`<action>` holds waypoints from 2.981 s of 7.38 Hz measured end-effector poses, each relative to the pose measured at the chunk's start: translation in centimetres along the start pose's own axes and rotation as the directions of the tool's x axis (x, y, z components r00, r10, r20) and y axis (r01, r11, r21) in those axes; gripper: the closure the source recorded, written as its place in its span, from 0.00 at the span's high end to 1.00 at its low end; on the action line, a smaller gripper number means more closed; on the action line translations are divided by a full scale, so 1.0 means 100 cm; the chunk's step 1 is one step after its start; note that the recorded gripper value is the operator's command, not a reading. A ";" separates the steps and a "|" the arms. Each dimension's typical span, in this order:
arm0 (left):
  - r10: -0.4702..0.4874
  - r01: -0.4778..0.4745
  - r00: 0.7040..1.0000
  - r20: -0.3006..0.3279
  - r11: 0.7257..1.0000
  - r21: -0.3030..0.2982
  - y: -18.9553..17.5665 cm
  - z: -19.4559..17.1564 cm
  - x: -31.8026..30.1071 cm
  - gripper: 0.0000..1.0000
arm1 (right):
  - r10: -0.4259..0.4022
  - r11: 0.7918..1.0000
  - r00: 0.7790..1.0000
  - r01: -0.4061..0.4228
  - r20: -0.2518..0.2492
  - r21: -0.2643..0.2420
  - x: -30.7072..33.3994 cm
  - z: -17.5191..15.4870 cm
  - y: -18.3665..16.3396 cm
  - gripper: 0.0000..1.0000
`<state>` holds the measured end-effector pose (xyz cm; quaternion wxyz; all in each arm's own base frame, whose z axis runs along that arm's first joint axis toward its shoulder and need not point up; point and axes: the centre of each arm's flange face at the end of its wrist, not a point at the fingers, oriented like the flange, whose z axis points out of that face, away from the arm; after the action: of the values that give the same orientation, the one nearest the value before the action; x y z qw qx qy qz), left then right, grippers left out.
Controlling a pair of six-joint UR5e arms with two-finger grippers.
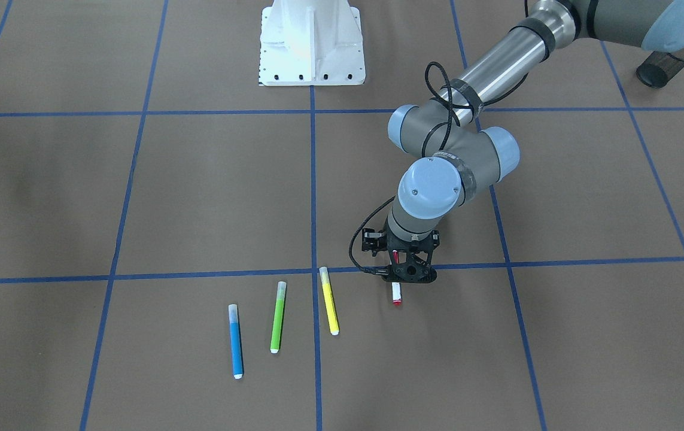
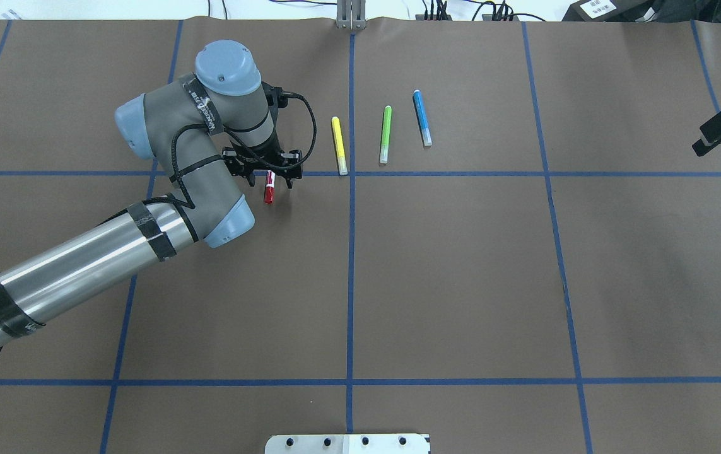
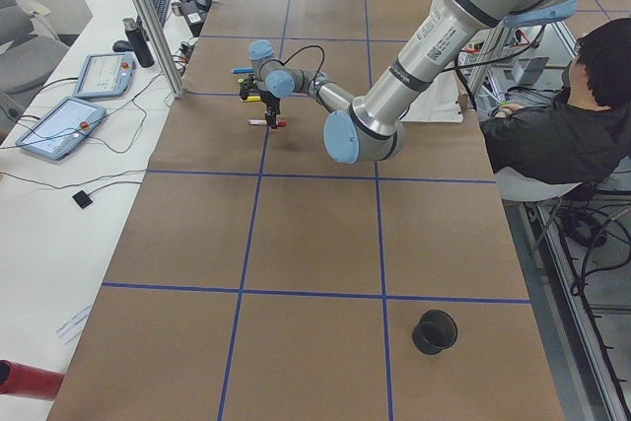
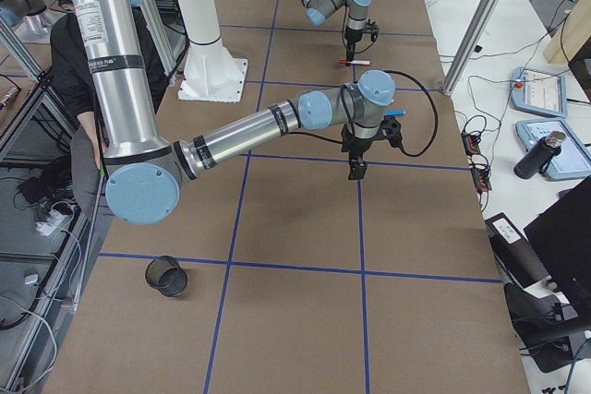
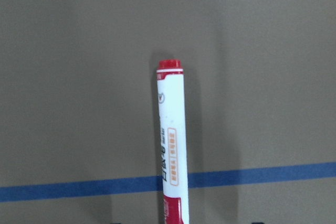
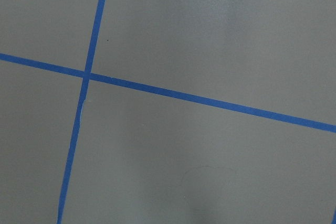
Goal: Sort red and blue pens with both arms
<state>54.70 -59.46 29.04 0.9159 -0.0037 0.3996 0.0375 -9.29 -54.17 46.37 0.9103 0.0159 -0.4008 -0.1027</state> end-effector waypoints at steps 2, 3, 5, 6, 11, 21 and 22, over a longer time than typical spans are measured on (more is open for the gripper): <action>-0.001 0.001 1.000 0.001 1.000 -0.001 0.000 0.001 -0.001 0.58 | 0.000 1.000 1.000 0.000 0.000 -0.001 0.001 0.001 0.000 1.00; -0.002 0.002 1.000 0.002 1.000 -0.002 0.000 0.001 -0.002 0.48 | 0.000 1.000 1.000 0.000 0.000 -0.001 0.001 0.001 0.000 1.00; -0.004 0.004 1.000 0.005 1.000 -0.003 0.000 0.002 -0.003 0.03 | 0.001 1.000 1.000 -0.001 0.000 -0.002 0.001 0.001 0.001 1.00; -0.010 0.010 1.000 0.005 1.000 -0.004 0.001 0.001 -0.003 0.00 | 0.002 1.000 1.000 -0.002 0.001 -0.002 0.001 0.001 0.001 1.00; -0.052 0.053 0.998 -0.022 0.998 0.028 0.017 -0.057 -0.010 0.00 | -0.007 1.000 1.000 0.007 0.001 0.019 -0.007 -0.007 0.001 1.00; -0.094 0.094 0.996 0.006 0.992 0.089 -0.011 -0.136 -0.188 0.00 | 0.183 0.962 0.982 -0.170 -0.044 0.212 -0.271 0.126 -0.135 1.00; -0.095 0.094 0.995 0.007 0.992 0.089 -0.011 -0.136 -0.189 0.00 | 0.198 0.958 0.980 -0.191 -0.012 0.213 -0.271 0.137 -0.139 1.00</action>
<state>31.98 -62.35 33.60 0.9181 0.0183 0.3952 -0.0236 -39.57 -61.63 34.42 0.9157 0.0742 -0.3937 0.0306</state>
